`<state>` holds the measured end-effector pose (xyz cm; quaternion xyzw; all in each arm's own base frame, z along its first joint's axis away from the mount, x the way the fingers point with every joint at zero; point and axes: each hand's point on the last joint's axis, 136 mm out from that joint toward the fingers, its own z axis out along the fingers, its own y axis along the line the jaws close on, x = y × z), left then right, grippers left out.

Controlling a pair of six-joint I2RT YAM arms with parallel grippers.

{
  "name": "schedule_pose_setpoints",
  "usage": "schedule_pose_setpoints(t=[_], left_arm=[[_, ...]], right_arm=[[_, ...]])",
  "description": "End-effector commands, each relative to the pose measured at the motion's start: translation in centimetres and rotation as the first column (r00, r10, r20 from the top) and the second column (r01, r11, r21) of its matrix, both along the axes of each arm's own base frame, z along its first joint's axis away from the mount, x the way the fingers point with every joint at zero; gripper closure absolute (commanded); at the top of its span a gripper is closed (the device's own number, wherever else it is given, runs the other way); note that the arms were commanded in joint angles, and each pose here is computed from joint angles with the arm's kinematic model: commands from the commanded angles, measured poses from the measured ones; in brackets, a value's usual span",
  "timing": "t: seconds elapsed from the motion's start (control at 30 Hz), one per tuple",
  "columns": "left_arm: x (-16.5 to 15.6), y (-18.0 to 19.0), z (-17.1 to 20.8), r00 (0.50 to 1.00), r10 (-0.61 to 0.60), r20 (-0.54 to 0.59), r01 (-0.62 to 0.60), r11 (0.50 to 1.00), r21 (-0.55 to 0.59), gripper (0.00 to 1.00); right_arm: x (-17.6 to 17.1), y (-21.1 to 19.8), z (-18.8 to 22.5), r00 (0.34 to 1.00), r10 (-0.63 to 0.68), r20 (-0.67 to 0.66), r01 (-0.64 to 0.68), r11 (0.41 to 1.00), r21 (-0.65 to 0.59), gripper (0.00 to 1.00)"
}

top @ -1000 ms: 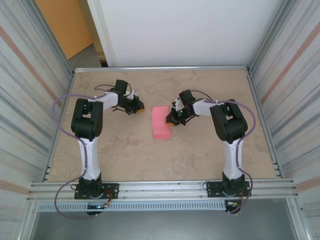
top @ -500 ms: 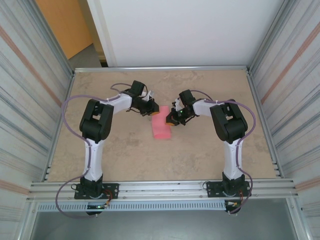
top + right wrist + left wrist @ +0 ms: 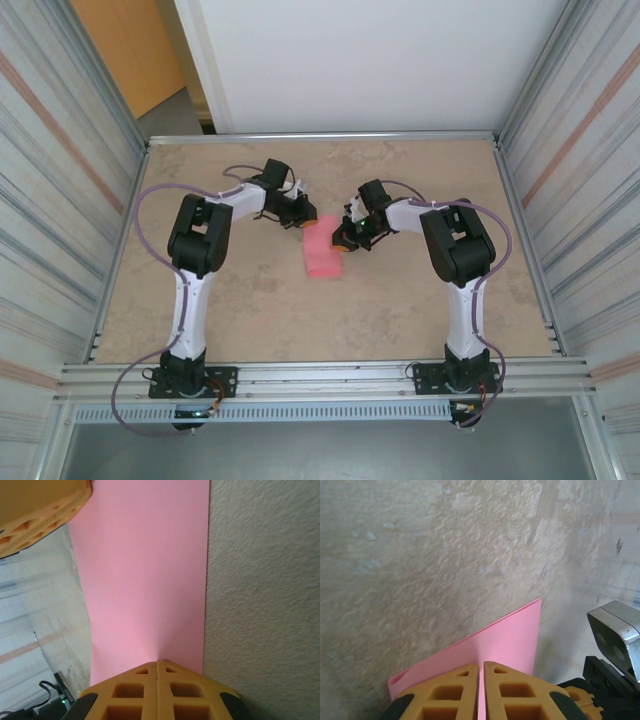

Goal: Fold a paper plane with a square sheet of paper (pick it up from the middle)
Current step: First fold the square sheet of paper in half at the center of the table.

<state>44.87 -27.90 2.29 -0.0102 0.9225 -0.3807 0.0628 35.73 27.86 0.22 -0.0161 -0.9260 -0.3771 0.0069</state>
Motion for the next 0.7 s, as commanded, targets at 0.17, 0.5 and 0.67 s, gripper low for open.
schedule_pose_setpoints(t=[0.17, 0.5, 0.67], left_arm=[[2.5, 5.7, -1.7, 0.998, 0.063, 0.000, -0.062, 0.992, 0.108, 0.89], [2.7, 5.0, 4.5, 0.991, 0.069, 0.116, -0.077, 0.995, 0.066, 0.89], [-1.7, 2.3, 7.4, 0.990, 0.038, 0.137, -0.039, 0.999, 0.004, 0.89]], right_arm=[[-8.0, -9.8, -11.4, 0.951, -0.132, -0.278, -0.015, 0.882, -0.471, 0.96], [-7.7, -9.7, -11.1, 0.952, -0.133, -0.275, -0.011, 0.884, -0.467, 0.96], [-7.6, -9.7, -11.1, 0.952, -0.134, -0.276, -0.011, 0.885, -0.466, 0.96]])
